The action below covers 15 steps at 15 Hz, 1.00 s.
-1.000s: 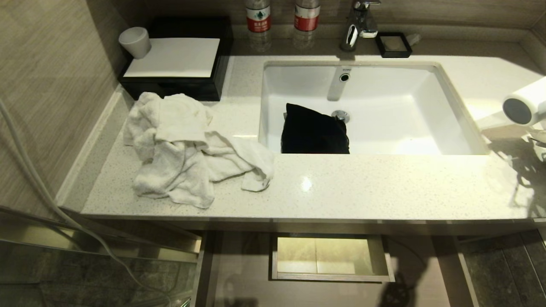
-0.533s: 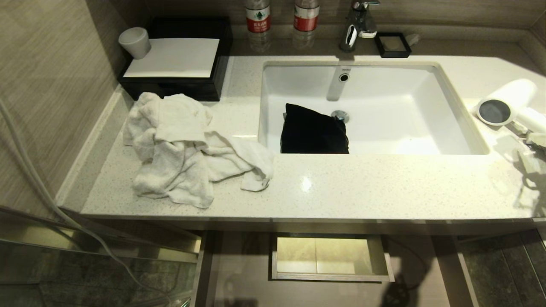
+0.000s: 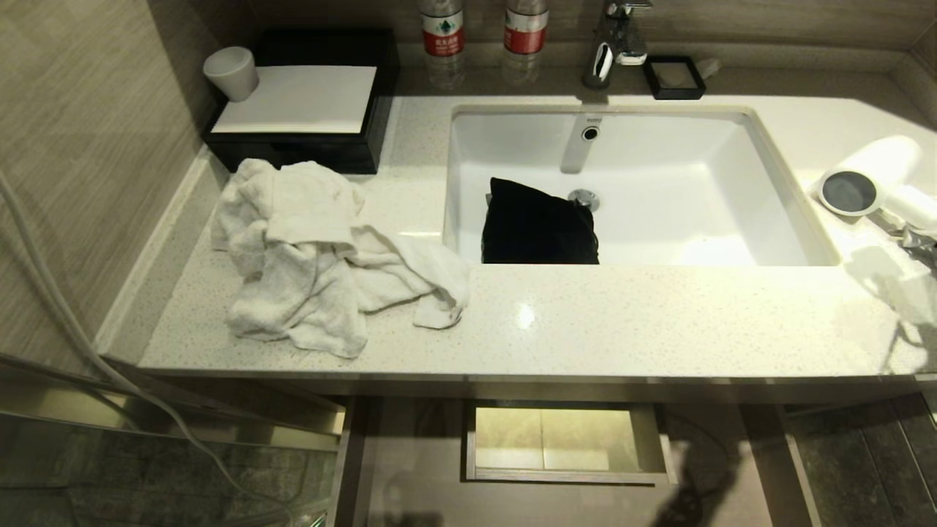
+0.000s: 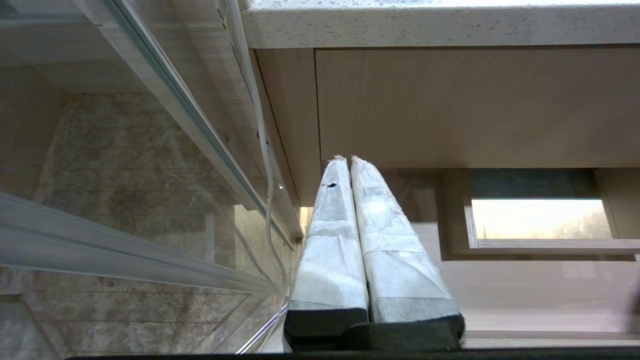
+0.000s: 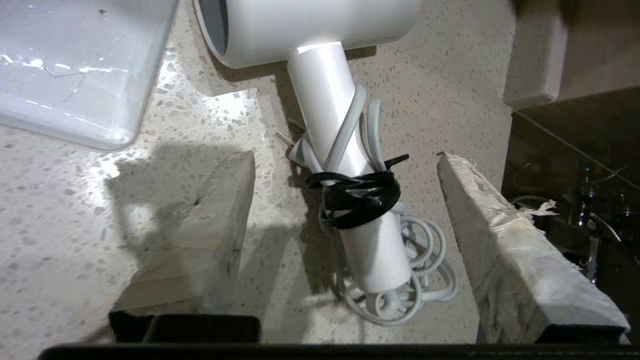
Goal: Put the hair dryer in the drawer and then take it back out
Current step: Place it on the countertop, then close the drawer
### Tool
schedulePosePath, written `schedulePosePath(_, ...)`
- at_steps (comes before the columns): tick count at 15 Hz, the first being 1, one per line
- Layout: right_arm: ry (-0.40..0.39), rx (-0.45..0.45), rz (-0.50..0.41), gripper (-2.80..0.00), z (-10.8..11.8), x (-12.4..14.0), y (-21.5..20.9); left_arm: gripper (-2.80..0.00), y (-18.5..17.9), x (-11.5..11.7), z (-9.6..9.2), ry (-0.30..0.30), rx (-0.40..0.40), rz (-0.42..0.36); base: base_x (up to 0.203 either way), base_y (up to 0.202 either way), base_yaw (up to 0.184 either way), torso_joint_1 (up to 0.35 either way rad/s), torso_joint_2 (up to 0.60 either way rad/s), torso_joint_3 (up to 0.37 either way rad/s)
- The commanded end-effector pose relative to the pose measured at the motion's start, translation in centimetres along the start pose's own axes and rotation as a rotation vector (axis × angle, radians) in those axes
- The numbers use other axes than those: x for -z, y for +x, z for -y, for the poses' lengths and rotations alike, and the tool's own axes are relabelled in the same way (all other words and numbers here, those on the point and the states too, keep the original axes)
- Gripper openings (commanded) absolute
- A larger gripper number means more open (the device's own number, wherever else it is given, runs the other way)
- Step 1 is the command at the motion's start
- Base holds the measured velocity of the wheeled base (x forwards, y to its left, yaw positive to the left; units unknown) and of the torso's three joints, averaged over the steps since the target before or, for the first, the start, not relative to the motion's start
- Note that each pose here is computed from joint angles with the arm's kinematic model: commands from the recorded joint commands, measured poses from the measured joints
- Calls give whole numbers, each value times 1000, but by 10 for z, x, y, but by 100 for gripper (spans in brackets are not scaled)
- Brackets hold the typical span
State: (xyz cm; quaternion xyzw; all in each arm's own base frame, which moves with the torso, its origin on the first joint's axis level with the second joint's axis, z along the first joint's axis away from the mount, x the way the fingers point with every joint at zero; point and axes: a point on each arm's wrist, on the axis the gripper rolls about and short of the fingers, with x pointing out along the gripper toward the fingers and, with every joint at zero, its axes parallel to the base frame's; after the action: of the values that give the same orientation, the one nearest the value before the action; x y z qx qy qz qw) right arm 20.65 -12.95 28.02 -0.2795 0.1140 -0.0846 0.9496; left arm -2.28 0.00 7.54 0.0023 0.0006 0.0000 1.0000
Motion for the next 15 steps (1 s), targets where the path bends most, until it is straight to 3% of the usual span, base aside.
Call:
schedulePosePath(1, 7, 32, 41, -280, -15, -7, -45, -280, 0, 1, 0, 0, 0, -2, 0, 0, 0, 0, 0, 0)
schedulePosePath(9, 74, -29, -72, -280, -49, 10, -90, -280, 0, 1, 0, 0, 0, -2, 0, 0, 0, 0, 0, 0)
schedulePosePath(15, 80, -61, -80, -280, -60, 13, -101, -280, 0, 0, 0, 0, 0, -1, 0, 0, 0, 0, 0, 0)
